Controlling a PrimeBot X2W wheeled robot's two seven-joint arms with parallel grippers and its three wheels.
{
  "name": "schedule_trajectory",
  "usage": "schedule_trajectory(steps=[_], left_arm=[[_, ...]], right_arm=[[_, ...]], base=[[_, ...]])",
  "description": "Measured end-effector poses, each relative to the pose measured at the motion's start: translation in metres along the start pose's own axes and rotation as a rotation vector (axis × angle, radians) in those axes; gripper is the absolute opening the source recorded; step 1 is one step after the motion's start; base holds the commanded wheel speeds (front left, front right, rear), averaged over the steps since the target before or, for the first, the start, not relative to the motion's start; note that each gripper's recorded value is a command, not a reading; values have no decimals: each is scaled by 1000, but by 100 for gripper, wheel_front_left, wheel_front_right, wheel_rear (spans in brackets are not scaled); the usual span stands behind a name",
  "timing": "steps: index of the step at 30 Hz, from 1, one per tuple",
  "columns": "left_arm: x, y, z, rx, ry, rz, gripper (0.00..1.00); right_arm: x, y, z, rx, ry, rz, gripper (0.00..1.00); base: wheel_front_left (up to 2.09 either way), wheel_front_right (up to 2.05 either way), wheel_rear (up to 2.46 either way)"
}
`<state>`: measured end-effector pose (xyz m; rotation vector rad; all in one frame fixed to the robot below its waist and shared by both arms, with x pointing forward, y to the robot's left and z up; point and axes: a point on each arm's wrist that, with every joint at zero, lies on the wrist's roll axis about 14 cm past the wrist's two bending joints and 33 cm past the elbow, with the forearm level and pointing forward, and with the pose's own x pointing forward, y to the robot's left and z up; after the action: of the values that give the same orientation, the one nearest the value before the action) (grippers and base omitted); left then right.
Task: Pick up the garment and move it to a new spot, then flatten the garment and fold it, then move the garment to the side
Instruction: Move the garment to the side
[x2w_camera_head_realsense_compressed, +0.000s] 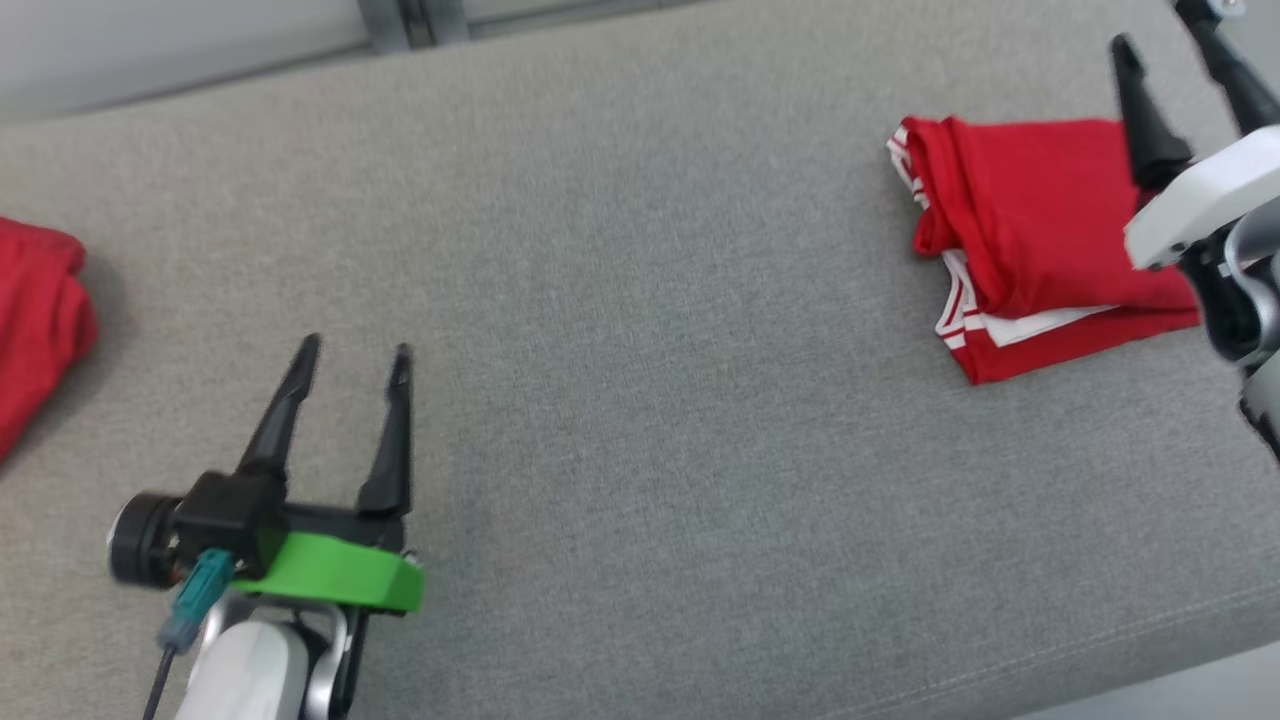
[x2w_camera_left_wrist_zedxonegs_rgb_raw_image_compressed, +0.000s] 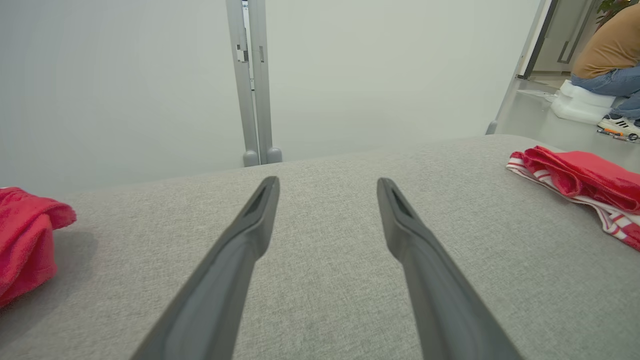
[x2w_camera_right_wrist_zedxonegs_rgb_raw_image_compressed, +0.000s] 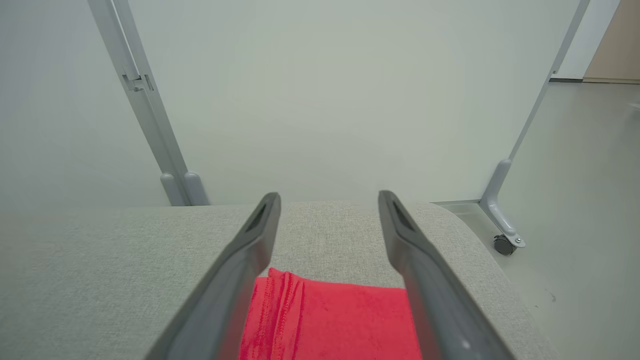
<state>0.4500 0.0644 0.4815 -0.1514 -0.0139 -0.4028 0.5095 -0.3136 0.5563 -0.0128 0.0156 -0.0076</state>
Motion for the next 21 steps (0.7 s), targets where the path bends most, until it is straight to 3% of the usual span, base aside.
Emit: schedule_trajectory(steps=[4,9,21], left_arm=[[-21,14,21,27,-38,62,100],[-44,21,47,35,-93,110,100],[-94,45,63,56,-131,266,100]], right_arm=[[-24,26,21,53,-80,63,100],[-64,54,18,162,-112,117,100],[-126,74,12,241,-205,117,100]], base=[[0,0,0],[0,0,0],[0,0,0]])
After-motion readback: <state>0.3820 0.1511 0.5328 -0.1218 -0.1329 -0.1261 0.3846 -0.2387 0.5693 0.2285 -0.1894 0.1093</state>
